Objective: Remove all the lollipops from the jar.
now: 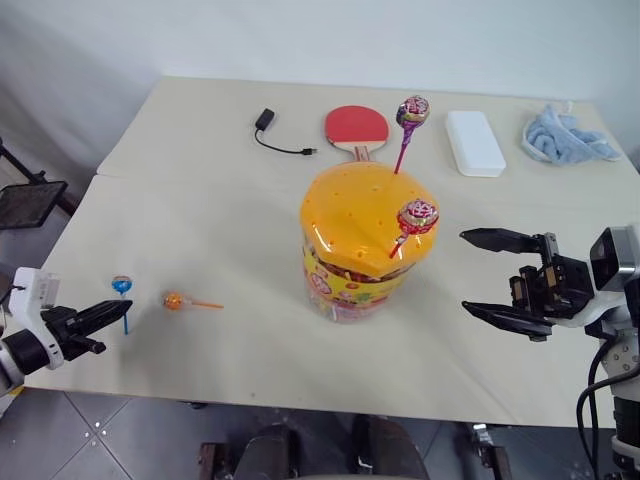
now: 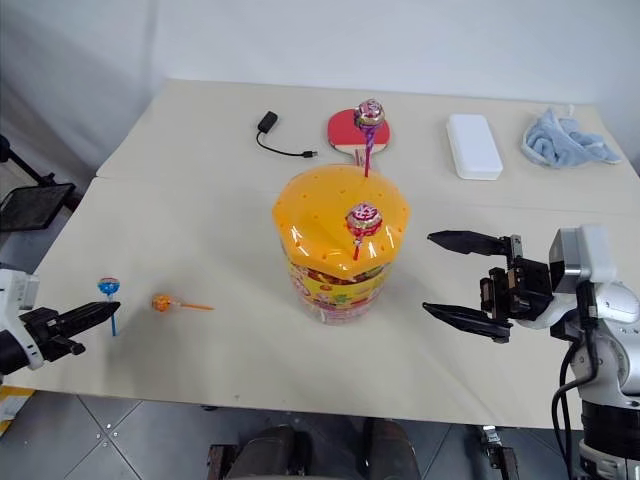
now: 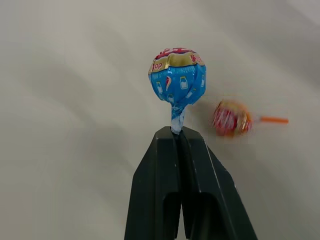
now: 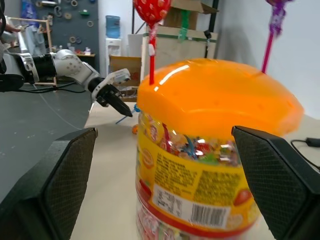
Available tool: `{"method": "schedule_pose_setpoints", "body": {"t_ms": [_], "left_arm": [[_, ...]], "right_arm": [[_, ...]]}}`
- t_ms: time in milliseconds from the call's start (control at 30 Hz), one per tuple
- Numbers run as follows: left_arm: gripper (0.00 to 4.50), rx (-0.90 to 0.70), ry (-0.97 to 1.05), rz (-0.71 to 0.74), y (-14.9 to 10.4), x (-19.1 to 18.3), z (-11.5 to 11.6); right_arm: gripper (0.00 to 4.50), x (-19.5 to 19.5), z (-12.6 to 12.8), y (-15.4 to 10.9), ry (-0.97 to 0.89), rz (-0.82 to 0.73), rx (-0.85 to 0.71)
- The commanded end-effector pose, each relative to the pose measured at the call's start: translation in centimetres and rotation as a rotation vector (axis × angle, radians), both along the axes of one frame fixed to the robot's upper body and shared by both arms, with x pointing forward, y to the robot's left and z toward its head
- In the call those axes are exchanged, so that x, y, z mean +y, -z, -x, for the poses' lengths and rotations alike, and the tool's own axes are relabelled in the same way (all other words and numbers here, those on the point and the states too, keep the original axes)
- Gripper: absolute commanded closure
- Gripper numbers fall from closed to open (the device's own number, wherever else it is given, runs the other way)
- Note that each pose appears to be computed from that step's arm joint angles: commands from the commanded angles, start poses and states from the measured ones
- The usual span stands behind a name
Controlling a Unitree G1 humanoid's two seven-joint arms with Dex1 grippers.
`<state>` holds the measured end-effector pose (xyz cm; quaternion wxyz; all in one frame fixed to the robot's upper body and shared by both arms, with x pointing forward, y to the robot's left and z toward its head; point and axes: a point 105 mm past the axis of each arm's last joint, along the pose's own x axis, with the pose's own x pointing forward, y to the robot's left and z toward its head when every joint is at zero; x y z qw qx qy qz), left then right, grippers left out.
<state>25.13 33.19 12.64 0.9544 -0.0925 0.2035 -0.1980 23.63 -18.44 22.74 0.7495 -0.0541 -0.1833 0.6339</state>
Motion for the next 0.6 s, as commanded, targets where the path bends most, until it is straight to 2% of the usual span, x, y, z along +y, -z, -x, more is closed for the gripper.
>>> {"method": "schedule_pose_setpoints", "body": {"t_ms": [33, 67, 100, 267, 400, 467, 500, 600], "left_arm": [[4.49, 0.034, -0.014, -0.028, 0.2, 0.3, -0.2], [4.49, 0.058, -0.011, -0.026, 0.3, 0.2, -0.1], [4.0, 0.072, -0.012, -0.022, 0.3, 0.1, 0.0], [2.61, 0.113, 0.027, -0.001, 0.1, -0.5, 0.6], [1.35, 0.04, -0.031, -0.021, -0.8, 1.2, 0.2], [0.76, -0.017, 0.021, -0.028, -1.4, 1.6, 0.4], [0.56, -0.104, 0.095, -0.006, -2.6, 1.5, 0.9], [0.56, -0.301, 0.211, -0.025, -5.4, 2.0, 2.1]], "right_arm": [[0.0, 0.2, 0.4, -0.3, -0.004, 0.007, -0.028], [0.0, 0.2, 0.4, -0.3, 0.001, 0.003, -0.021], [0.0, 0.2, 0.4, -0.3, 0.006, 0.001, -0.017], [0.0, -0.1, 0.4, -0.4, 0.037, 0.002, -0.006], [0.0, -1.3, -1.2, -0.4, 0.206, 0.032, 0.053], [0.0, -1.9, -1.0, -1.1, 0.221, 0.0, 0.051], [0.0, -2.1, -0.5, -1.1, 0.213, 0.015, 0.057], [0.0, -1.9, 0.8, -1.1, 0.174, 0.065, 0.076]]}}
